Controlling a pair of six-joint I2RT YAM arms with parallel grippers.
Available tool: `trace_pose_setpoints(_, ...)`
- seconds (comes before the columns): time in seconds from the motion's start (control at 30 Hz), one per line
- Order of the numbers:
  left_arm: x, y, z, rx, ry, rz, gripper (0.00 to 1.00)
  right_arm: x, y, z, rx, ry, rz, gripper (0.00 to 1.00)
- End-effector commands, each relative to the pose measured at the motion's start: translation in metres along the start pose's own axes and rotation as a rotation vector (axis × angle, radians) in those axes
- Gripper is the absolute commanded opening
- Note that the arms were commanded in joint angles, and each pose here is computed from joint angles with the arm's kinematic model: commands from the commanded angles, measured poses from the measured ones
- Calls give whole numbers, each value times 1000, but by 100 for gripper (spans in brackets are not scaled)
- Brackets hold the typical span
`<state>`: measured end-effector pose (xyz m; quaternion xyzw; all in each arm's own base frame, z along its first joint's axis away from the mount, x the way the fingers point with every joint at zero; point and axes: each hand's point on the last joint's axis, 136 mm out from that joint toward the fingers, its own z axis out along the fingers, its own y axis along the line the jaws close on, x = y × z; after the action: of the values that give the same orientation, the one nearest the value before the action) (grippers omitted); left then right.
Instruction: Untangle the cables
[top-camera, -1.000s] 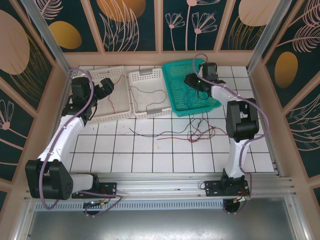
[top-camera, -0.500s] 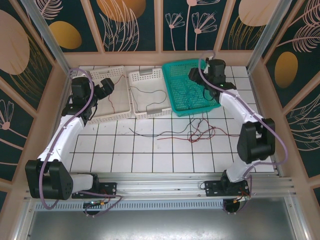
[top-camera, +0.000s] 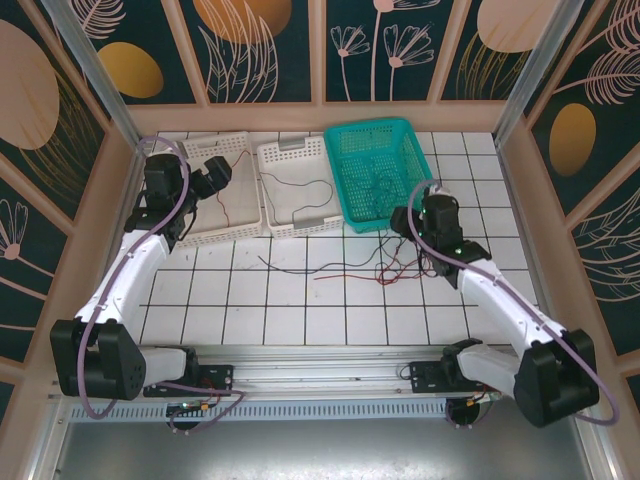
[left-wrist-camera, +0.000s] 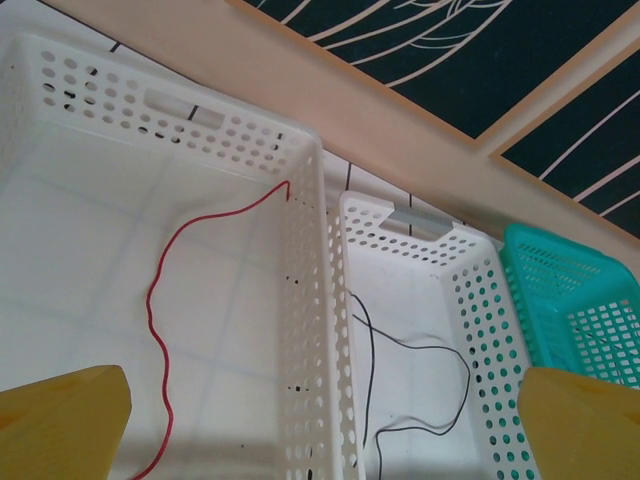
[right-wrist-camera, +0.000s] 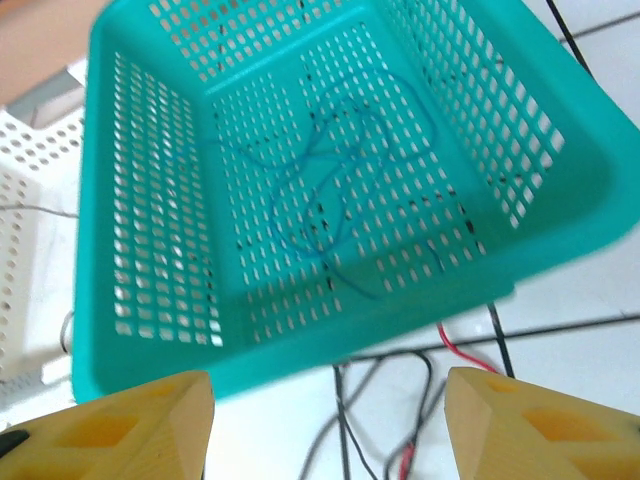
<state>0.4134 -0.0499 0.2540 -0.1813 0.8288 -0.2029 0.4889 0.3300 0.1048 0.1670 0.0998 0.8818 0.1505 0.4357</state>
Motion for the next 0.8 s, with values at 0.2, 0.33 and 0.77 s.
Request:
trace_pose_setpoints(0.2,-2,-13,-4,34,-15,35,98,87,-47,6,151,99,95,62)
trace_pose_setpoints(0.33,0,-13,-3,31,-11,42,98,92,-54,10,187,99,99,61)
trace_pose_setpoints(0.77,1,-15,-3,27,-10,56,98,95,-66,35,239,117,126,46)
